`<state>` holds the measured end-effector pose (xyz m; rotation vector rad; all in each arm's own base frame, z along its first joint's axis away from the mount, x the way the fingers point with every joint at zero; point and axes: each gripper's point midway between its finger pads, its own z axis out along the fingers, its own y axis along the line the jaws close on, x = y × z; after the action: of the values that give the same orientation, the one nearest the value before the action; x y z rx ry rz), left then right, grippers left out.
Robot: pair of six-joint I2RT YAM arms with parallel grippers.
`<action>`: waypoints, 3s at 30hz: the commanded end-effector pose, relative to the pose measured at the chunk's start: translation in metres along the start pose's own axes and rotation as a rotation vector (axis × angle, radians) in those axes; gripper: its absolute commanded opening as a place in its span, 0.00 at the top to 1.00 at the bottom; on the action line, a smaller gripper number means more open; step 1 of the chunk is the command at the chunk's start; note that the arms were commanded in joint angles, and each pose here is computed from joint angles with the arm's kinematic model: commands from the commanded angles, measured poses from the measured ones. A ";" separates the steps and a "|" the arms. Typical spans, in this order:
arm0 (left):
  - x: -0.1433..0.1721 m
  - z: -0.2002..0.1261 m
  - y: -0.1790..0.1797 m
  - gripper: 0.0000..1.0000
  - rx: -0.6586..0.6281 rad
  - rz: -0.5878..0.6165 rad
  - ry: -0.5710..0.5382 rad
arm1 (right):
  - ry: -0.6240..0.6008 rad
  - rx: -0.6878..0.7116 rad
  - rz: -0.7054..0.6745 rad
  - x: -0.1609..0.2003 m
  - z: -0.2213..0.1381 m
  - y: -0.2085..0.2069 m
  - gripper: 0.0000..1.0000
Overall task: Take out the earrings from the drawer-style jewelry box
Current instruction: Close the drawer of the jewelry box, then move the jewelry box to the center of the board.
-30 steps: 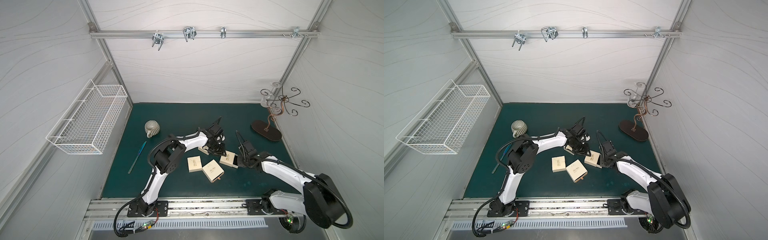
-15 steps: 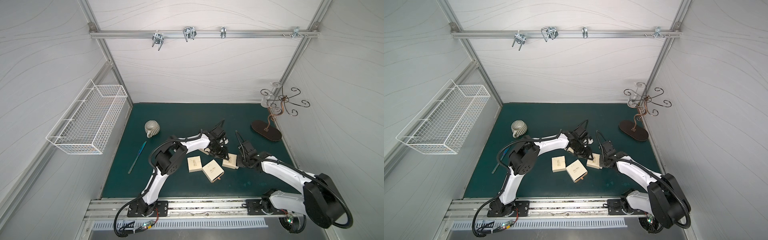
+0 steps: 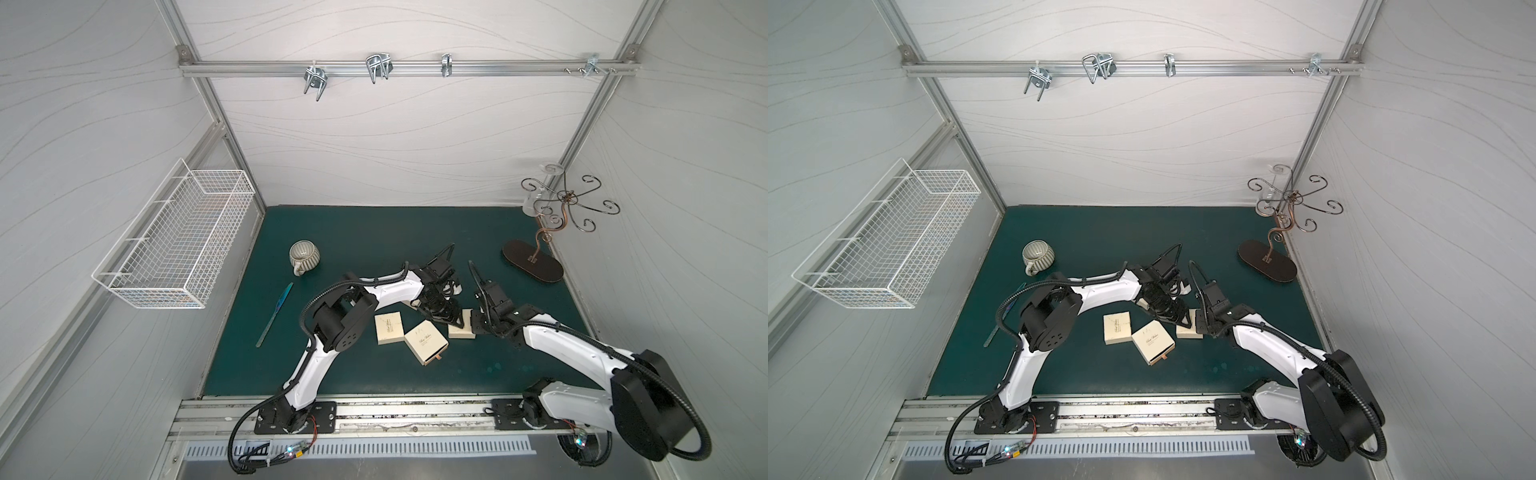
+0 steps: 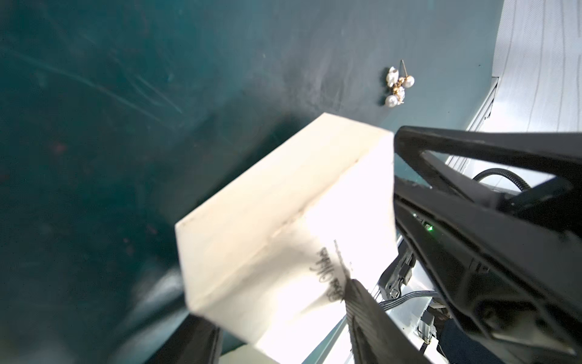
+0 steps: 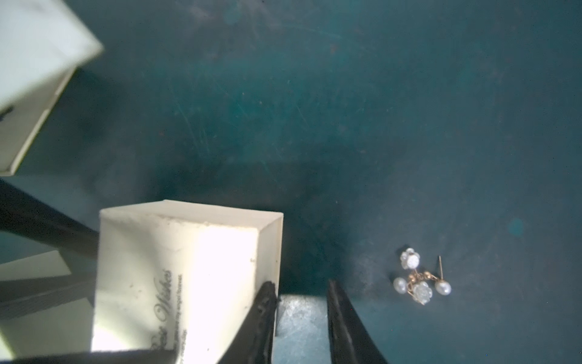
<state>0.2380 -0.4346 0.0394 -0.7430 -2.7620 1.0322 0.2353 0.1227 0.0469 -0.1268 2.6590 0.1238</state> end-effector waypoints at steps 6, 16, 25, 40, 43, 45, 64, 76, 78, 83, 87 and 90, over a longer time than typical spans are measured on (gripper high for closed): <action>-0.002 0.004 -0.007 0.40 -0.039 0.054 0.003 | -0.101 0.079 0.073 -0.012 -0.016 -0.014 0.65; 0.010 -0.009 -0.001 0.37 -0.109 0.079 -0.004 | -0.195 0.110 0.145 -0.017 -0.037 -0.031 0.53; 0.028 -0.014 -0.009 0.29 -0.179 0.181 0.013 | -0.160 0.118 0.145 -0.013 -0.030 -0.031 0.52; 0.000 -0.010 0.022 0.52 -0.503 0.284 -0.065 | -0.196 -0.020 0.299 -0.046 -0.085 -0.026 0.45; -0.004 -0.005 0.022 0.53 -0.500 0.280 -0.061 | -0.195 -0.061 0.374 -0.048 -0.091 -0.031 0.44; -0.010 -0.004 0.021 0.54 -0.500 0.275 -0.076 | -0.192 -0.085 0.402 -0.048 -0.094 -0.033 0.44; -0.117 0.001 0.000 0.51 -0.211 0.102 -0.253 | -0.182 -0.086 0.407 -0.045 -0.094 -0.037 0.43; -0.114 -0.113 0.030 0.38 -0.421 -0.015 -0.486 | -0.165 -0.209 0.339 -0.047 -0.088 -0.014 0.43; -0.096 -0.131 0.051 0.31 -0.487 -0.054 -0.485 | -0.140 -0.263 0.314 -0.047 -0.085 -0.001 0.43; -0.064 -0.165 0.086 0.21 -0.601 -0.103 -0.495 | -0.086 -0.311 0.224 -0.046 -0.078 0.022 0.44; -0.055 -0.167 0.104 0.15 -0.557 -0.157 -0.478 | -0.063 -0.320 0.149 -0.044 -0.076 0.037 0.43; -0.056 -0.153 0.115 0.15 -0.413 -0.224 -0.434 | -0.042 -0.319 0.128 -0.041 -0.074 0.041 0.43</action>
<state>0.3711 -0.2900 0.1003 -0.3123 -3.4731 0.4876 0.2289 0.1489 0.1220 0.0066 2.6139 0.5619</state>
